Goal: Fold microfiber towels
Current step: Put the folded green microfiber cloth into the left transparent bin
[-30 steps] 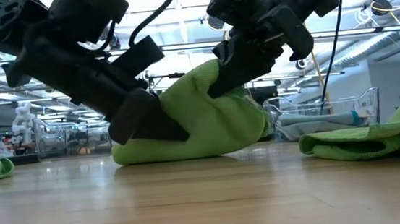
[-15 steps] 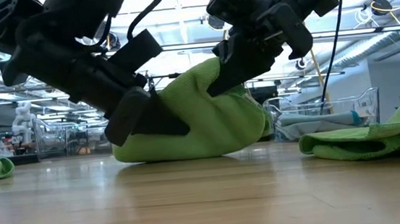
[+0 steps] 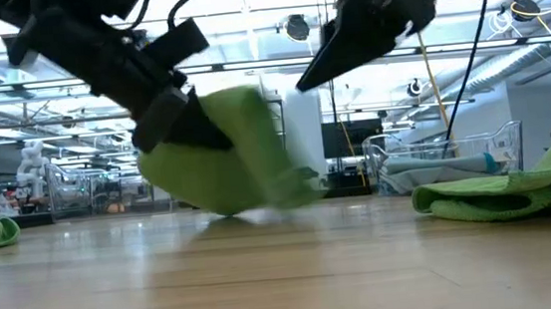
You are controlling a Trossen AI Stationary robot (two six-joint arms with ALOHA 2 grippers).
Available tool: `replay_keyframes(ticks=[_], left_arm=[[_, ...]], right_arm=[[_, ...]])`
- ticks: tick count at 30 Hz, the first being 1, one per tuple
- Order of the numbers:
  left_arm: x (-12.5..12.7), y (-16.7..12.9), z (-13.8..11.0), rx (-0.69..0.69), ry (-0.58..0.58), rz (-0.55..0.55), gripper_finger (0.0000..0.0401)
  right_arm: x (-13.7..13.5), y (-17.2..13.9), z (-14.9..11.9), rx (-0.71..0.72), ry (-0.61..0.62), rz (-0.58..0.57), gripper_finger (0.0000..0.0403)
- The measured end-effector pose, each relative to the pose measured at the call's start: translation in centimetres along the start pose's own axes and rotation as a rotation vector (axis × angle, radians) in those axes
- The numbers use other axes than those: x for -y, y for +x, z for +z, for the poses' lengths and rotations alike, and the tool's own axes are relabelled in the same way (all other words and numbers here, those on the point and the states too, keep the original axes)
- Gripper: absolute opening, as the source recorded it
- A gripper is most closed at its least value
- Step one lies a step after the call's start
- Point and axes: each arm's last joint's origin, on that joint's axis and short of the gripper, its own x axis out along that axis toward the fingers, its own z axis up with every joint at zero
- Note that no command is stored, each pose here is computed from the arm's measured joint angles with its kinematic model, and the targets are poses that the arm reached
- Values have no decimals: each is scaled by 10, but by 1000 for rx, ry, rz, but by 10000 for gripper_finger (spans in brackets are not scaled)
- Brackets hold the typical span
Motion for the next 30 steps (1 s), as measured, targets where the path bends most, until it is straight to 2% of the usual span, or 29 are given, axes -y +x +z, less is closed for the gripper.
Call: replay_keyframes(ticks=[4, 8, 11, 18, 20, 25, 30], left_arm=[[-37, -15, 9, -20, 23, 49, 3], [-78, -33, 20, -67, 49, 109, 3], [-112, -44, 27, -180, 73, 148, 3], [-193, -59, 35, -446, 42, 210, 3], [-212, -63, 39, -469, 35, 244, 3], [-251, -70, 43, -497, 50, 330, 3], [-276, -66, 28, -562, 133, 385, 5]], right_arm=[[-4, -12, -9, 57, 57, -20, 199], [-11, -10, -26, 96, 82, -8, 205], [-15, -9, -35, 115, 80, 3, 200], [-18, -9, -43, 146, 55, 11, 192], [-21, -9, -44, 145, 41, 18, 192], [-26, -11, -44, 150, 20, 34, 192], [-31, -12, -44, 152, 10, 47, 192]])
